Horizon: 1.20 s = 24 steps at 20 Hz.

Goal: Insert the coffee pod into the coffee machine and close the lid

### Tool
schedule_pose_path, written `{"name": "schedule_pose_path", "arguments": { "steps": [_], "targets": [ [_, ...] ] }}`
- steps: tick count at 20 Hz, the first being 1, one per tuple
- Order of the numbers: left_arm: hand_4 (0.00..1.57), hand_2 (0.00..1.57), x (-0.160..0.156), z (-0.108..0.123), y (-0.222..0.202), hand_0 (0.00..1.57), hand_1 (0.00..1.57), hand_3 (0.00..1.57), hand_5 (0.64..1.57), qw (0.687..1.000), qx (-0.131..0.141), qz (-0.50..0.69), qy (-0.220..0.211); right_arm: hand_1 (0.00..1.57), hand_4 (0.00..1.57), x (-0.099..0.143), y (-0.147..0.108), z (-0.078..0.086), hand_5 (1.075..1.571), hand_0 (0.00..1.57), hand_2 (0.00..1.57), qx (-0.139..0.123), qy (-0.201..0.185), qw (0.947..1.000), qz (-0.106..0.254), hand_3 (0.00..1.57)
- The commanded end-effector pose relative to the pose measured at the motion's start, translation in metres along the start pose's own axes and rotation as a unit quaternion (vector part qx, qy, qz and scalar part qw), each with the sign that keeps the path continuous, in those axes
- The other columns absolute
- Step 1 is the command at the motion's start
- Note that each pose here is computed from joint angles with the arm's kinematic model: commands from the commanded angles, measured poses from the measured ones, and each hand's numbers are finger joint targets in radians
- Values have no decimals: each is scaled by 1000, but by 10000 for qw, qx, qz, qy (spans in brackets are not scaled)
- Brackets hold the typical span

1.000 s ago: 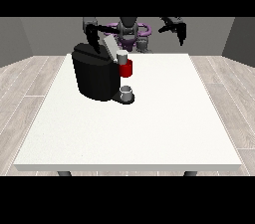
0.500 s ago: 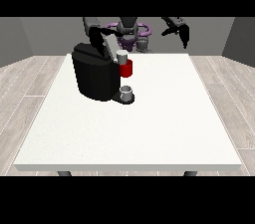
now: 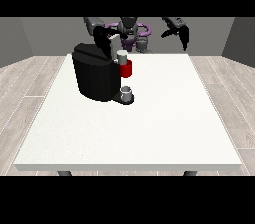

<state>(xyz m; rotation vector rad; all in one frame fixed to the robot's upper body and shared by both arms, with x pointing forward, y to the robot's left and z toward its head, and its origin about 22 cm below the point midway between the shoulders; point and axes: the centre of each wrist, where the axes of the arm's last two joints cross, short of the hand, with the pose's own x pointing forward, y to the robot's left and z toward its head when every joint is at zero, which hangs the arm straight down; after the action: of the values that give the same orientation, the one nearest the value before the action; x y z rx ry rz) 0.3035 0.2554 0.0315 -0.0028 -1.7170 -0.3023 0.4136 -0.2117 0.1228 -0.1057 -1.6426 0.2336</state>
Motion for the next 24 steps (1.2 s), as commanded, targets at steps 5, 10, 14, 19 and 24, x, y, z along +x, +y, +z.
{"name": "schedule_pose_path", "arguments": {
  "steps": [5,10,14,19,24],
  "targets": [
    [326,0,6,-14,-10,0,0,0,1571,9999,-60,65,-105,0,0,39,58,-9,1571,0,0,582,-554,9961,370,0],
    [379,0,9,-13,-8,0,0,0,1571,9990,-404,29,-174,0,82,64,43,-12,1571,0,0,397,-684,9940,758,0],
    [398,0,16,-23,-14,0,0,0,1571,9982,-407,-11,-434,0,259,97,29,-13,1571,0,0,182,-1039,9906,867,0],
    [418,0,24,-28,-10,0,0,0,1571,9959,-658,72,-623,0,127,107,28,-8,1571,0,0,-22,-905,9923,848,0],
    [365,0,35,-41,-18,0,0,0,1571,9936,-857,21,-740,0,53,145,8,-1,1571,0,0,-292,-1153,9866,1117,0]
  ]
}}
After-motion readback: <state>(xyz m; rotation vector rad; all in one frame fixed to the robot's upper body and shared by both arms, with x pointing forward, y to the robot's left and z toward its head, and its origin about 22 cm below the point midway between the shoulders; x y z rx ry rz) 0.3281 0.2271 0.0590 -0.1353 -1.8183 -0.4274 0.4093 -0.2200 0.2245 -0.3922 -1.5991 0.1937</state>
